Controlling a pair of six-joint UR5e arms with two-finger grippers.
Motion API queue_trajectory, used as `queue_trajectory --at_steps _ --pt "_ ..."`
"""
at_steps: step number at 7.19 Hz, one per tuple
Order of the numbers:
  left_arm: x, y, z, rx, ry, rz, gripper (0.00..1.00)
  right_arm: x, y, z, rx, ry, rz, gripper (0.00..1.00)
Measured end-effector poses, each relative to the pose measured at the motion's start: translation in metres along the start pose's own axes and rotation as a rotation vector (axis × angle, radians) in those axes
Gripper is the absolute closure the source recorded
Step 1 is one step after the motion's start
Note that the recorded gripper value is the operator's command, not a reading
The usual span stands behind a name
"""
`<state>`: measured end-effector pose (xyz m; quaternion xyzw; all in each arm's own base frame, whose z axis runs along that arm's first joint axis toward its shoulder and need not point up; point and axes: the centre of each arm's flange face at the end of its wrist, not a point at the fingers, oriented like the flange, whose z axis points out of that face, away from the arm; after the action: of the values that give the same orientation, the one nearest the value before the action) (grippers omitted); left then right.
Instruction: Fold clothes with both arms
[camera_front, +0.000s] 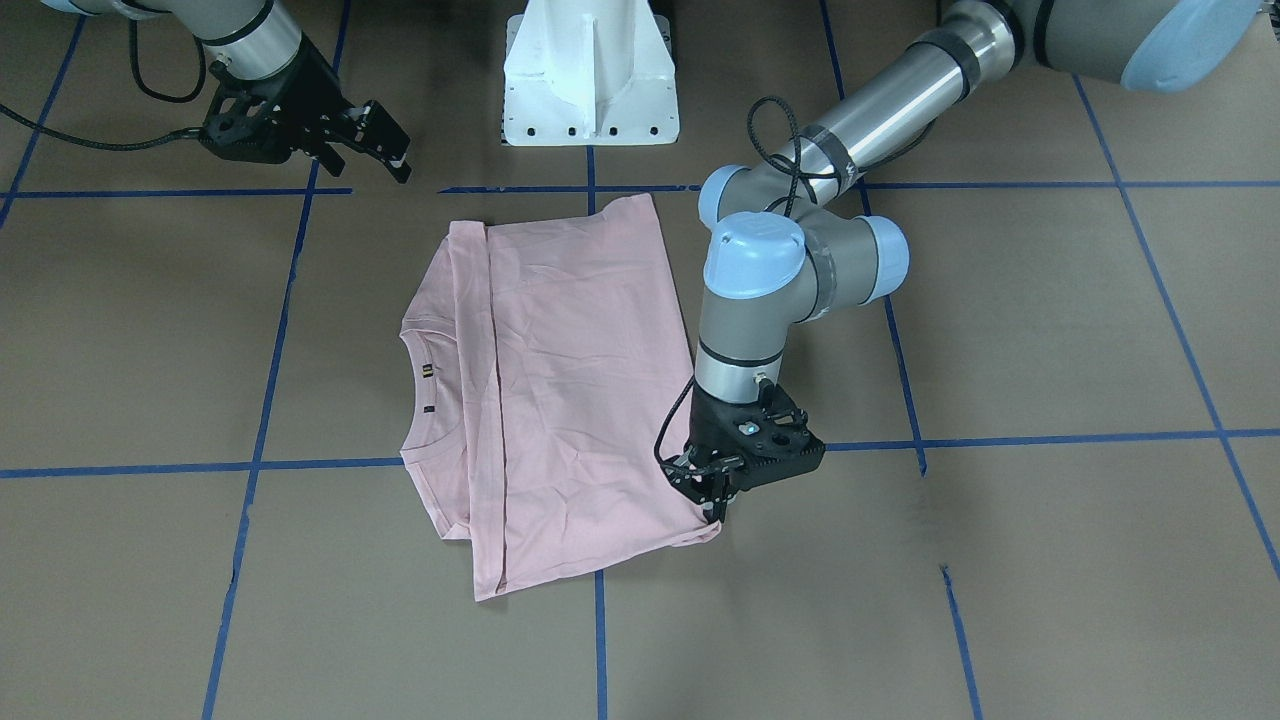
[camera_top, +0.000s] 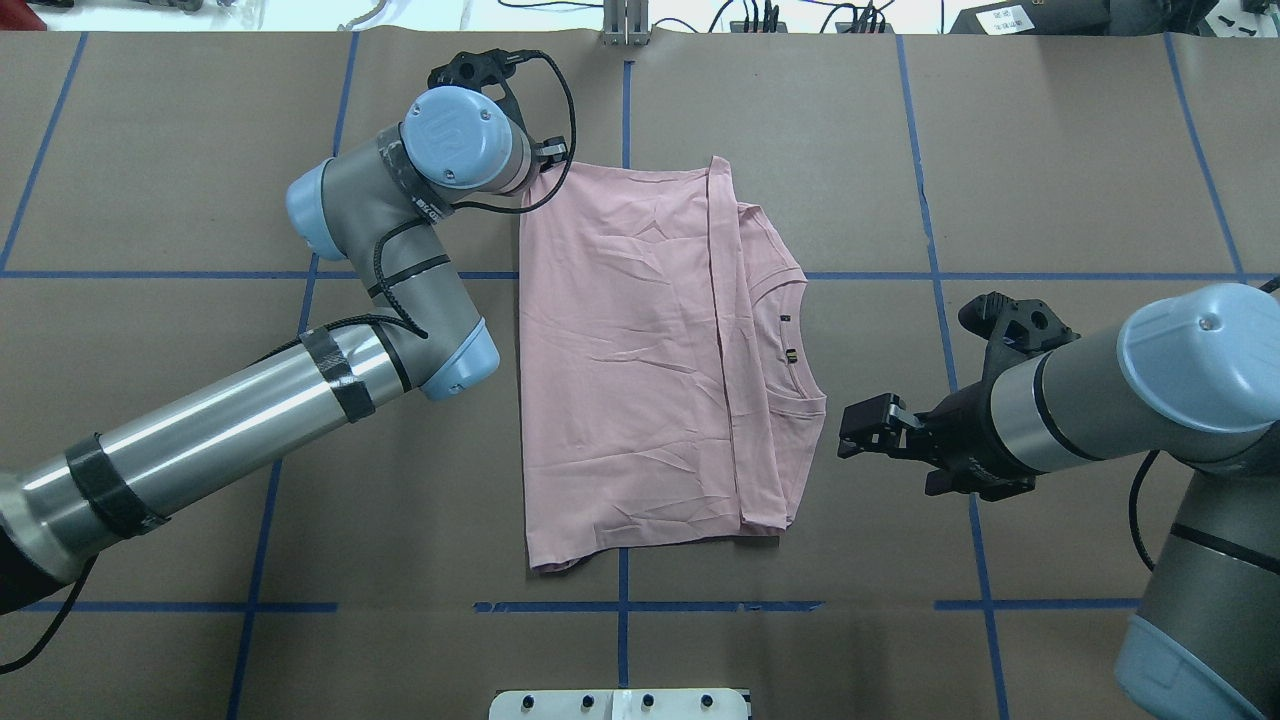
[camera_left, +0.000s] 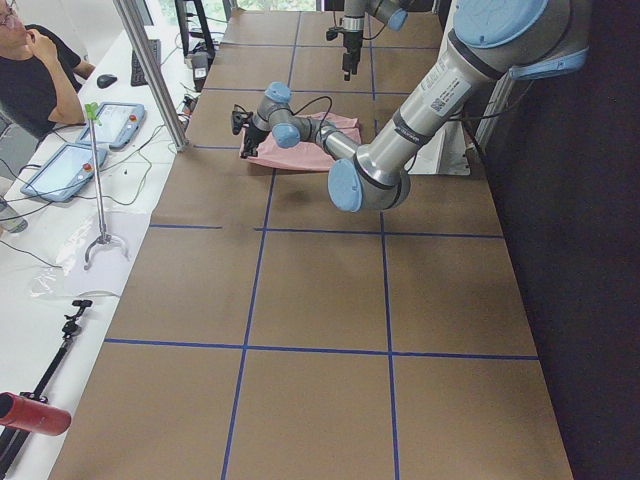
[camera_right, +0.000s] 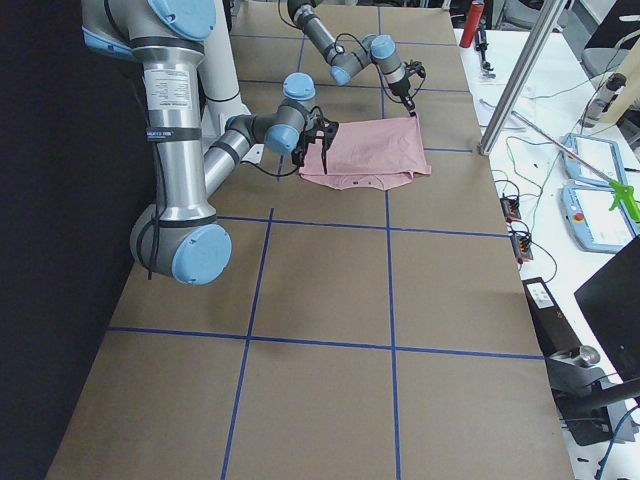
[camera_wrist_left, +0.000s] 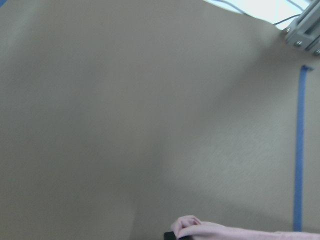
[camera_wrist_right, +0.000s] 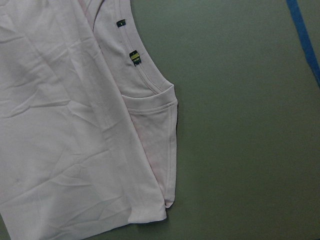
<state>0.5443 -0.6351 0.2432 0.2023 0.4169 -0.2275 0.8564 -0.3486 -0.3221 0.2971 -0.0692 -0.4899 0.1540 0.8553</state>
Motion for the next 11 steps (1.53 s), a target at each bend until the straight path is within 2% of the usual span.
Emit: queue_trajectory --at_steps 2,3,4,6,7,8,10,11 --pt "-0.003 -0.005 0.014 0.027 0.009 0.033 1.0 -0.005 -0.004 0.006 0.011 0.002 0.003 0.0" --pt "-0.007 -0.007 0.022 0.047 0.006 0.046 0.27 -0.007 -0.005 0.007 0.016 0.0 0.002 0.0" --pt "-0.01 -0.008 0.027 0.061 0.001 0.052 0.0 -0.012 -0.006 0.009 0.024 -0.004 0.0 0.0" --pt "-0.008 -0.011 0.026 0.082 0.004 0.051 0.0 -0.027 -0.015 0.019 0.061 -0.011 -0.002 0.0" --pt "-0.007 -0.011 0.023 0.065 0.014 0.047 0.0 -0.03 -0.018 0.024 0.07 -0.009 0.001 0.0" --pt "-0.011 -0.006 0.016 0.013 0.035 0.028 0.0 -0.034 -0.021 0.028 0.072 -0.007 0.009 0.0" --pt "-0.033 0.023 -0.012 -0.126 0.077 -0.075 0.0 -0.044 -0.028 0.044 0.055 0.008 0.021 0.0" --pt "-0.039 0.047 -0.031 -0.19 0.041 -0.139 0.0 -0.047 -0.031 0.053 0.058 0.021 0.028 0.0"
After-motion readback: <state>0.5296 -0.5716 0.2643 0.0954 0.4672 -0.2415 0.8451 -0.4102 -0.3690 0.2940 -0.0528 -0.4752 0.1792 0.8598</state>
